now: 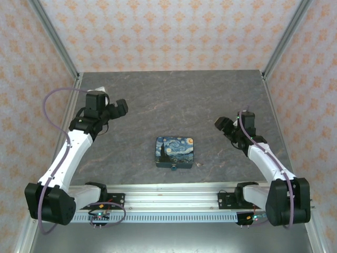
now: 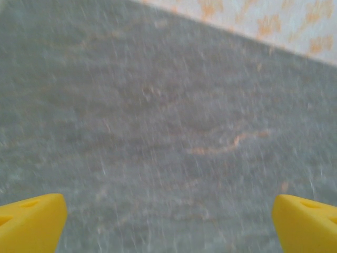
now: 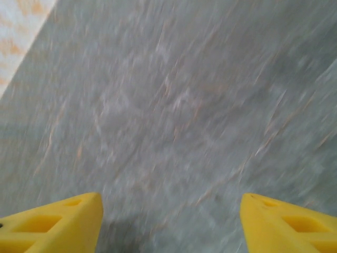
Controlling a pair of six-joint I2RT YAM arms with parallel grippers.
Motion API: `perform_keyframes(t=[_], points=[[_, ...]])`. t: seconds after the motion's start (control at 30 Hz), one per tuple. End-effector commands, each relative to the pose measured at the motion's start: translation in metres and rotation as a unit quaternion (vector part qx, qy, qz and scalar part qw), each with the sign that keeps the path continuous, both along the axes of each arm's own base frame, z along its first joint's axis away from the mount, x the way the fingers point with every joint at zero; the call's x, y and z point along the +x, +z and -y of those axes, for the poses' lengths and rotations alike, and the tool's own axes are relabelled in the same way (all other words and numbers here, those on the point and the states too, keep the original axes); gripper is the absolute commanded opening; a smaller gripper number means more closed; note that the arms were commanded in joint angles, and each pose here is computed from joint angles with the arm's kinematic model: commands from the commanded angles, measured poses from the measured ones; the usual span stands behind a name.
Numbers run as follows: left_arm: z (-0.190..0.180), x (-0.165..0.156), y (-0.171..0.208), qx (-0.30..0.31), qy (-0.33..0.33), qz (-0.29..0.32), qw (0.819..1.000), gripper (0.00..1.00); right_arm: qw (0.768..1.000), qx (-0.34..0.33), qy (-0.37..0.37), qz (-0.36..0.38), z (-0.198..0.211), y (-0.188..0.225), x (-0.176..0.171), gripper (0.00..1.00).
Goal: Unlock a padlock with a key
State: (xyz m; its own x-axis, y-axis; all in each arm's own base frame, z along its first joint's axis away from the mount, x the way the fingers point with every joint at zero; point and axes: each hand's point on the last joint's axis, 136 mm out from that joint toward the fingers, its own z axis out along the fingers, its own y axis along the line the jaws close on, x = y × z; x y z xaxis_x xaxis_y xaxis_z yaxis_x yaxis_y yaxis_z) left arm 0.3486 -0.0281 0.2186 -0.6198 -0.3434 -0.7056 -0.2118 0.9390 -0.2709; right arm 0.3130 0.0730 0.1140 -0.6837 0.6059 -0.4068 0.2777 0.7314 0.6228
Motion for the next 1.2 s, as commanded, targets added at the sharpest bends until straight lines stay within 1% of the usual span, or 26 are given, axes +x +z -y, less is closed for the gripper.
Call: perform_keyframes(t=[0.0,0.13,0.27,0.33,0.37,0.53,0.7,0.83,0.97,1.17], points=[[0.027,-0.028,-0.033,-0.04,-0.039,-0.092,0.994,1.0,0.997,0.042,0.04,-0.051,-0.034,-0.006,-0.032,0.68],[0.057,-0.042,-0.058,-0.069,-0.081,-0.114,0.988,1.0,0.993,0.054,0.068,-0.075,-0.062,-0.014,-0.05,0.64],[0.086,-0.06,-0.082,-0.094,-0.112,-0.122,0.982,1.0,0.992,0.048,0.085,-0.082,-0.079,-0.017,-0.066,0.64],[0.099,-0.066,-0.091,-0.11,-0.124,-0.119,0.979,1.0,0.991,0.047,0.089,-0.087,-0.083,-0.017,-0.073,0.63],[0.107,-0.07,-0.094,-0.128,-0.123,-0.118,0.977,1.0,0.991,0.046,0.092,-0.088,-0.086,-0.018,-0.077,0.63],[0.136,-0.081,-0.102,-0.158,-0.147,-0.111,0.97,1.0,0.99,0.05,0.097,-0.092,-0.093,-0.02,-0.086,0.6],[0.16,-0.084,-0.103,-0.179,-0.17,-0.109,0.963,1.0,0.987,0.056,0.115,-0.093,-0.111,-0.021,-0.088,0.57],[0.173,-0.083,-0.104,-0.183,-0.182,-0.111,0.96,1.0,0.985,0.043,0.133,-0.101,-0.124,-0.025,-0.089,0.55],[0.183,-0.081,-0.111,-0.197,-0.189,-0.119,0.955,1.0,0.983,0.036,0.143,-0.106,-0.131,-0.029,-0.088,0.52],[0.203,-0.076,-0.117,-0.229,-0.2,-0.125,0.945,1.0,0.982,0.038,0.145,-0.111,-0.136,-0.031,-0.085,0.44]])
